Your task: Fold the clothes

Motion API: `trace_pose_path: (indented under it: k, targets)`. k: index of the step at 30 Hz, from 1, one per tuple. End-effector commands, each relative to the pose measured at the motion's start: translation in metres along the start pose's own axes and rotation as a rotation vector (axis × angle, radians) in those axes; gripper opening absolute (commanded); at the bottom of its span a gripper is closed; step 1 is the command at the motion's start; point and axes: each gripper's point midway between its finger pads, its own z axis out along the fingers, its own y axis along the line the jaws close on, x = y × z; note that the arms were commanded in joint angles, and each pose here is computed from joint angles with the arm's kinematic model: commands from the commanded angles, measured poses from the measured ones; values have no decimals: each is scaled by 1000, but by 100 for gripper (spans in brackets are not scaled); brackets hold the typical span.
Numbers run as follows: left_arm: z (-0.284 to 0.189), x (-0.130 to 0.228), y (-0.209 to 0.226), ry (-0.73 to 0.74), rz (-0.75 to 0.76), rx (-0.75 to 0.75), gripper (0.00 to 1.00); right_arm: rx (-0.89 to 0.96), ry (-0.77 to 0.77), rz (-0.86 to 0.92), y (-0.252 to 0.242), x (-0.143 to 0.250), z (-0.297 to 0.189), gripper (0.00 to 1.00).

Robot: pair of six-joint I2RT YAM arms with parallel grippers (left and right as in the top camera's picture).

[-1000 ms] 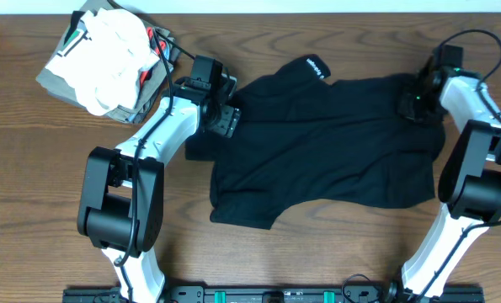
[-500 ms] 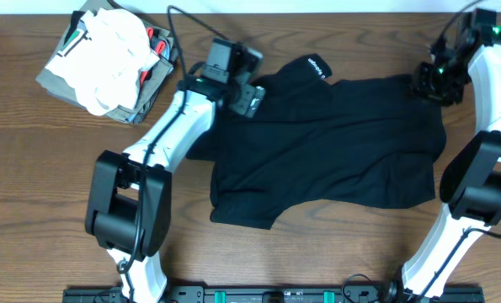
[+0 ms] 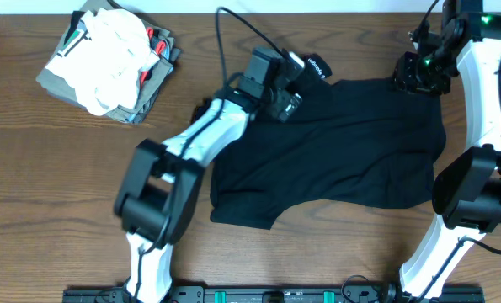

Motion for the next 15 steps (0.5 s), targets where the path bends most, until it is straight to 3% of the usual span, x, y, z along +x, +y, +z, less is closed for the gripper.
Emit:
trace_pose_path:
  k: [1, 15]
  targets:
    - [17, 12, 7, 26, 16, -37, 97, -14, -25, -13, 5, -2, -12, 47]
    - [39, 37, 7, 77, 34, -45, 91, -47, 5, -104, 48, 7, -3, 46]
